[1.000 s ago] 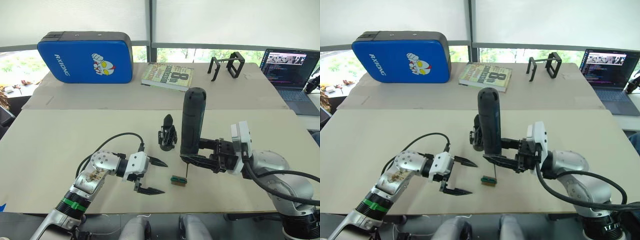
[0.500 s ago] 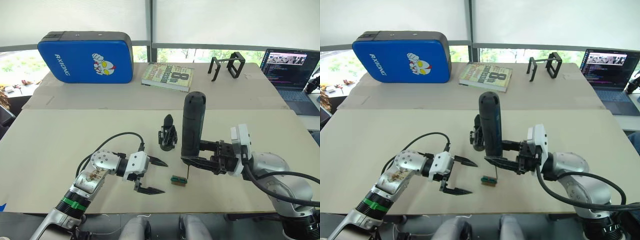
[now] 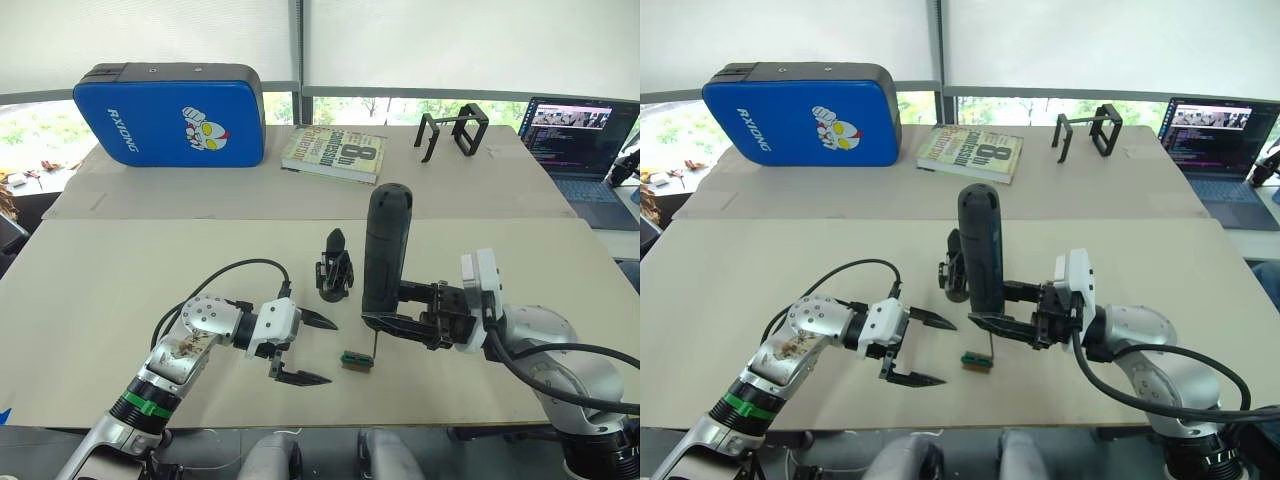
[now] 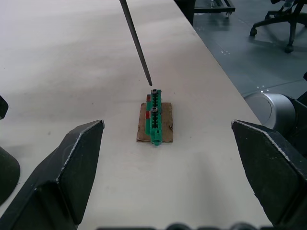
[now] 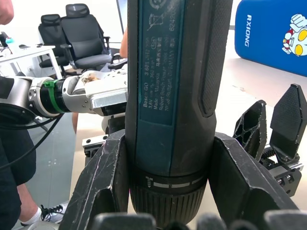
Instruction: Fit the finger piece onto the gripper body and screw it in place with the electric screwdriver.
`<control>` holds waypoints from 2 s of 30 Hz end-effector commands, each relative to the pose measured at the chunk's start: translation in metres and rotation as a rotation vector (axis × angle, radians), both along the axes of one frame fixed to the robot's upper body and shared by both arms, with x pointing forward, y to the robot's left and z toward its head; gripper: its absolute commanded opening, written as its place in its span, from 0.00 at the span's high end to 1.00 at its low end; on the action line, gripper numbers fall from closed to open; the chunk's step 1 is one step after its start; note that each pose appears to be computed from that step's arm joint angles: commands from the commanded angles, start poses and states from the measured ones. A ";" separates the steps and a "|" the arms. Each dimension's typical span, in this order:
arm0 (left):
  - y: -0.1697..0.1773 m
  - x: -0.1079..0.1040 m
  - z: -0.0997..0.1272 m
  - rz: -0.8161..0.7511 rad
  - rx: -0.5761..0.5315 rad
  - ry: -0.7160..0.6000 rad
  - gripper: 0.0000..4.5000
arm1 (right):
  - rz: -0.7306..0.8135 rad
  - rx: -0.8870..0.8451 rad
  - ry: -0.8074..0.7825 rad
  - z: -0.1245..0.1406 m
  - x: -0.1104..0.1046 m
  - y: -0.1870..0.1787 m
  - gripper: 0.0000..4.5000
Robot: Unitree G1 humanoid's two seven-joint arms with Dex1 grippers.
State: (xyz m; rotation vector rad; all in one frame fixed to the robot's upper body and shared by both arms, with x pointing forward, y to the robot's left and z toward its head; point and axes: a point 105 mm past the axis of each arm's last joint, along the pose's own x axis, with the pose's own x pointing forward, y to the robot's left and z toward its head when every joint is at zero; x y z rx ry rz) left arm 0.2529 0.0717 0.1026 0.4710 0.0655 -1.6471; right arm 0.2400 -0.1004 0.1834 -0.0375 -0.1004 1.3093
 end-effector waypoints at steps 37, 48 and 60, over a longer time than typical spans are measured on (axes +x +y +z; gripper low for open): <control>0.000 -0.004 0.008 -0.012 -0.010 -0.031 0.00 | 0.042 0.037 -0.065 0.014 -0.006 0.008 0.58; 0.000 -0.005 0.012 -0.016 -0.014 -0.035 0.00 | 0.033 0.029 -0.080 0.018 -0.005 0.005 0.58; -0.004 -0.006 0.019 -0.018 -0.017 -0.038 0.00 | 0.032 0.020 -0.066 0.015 -0.006 0.005 0.58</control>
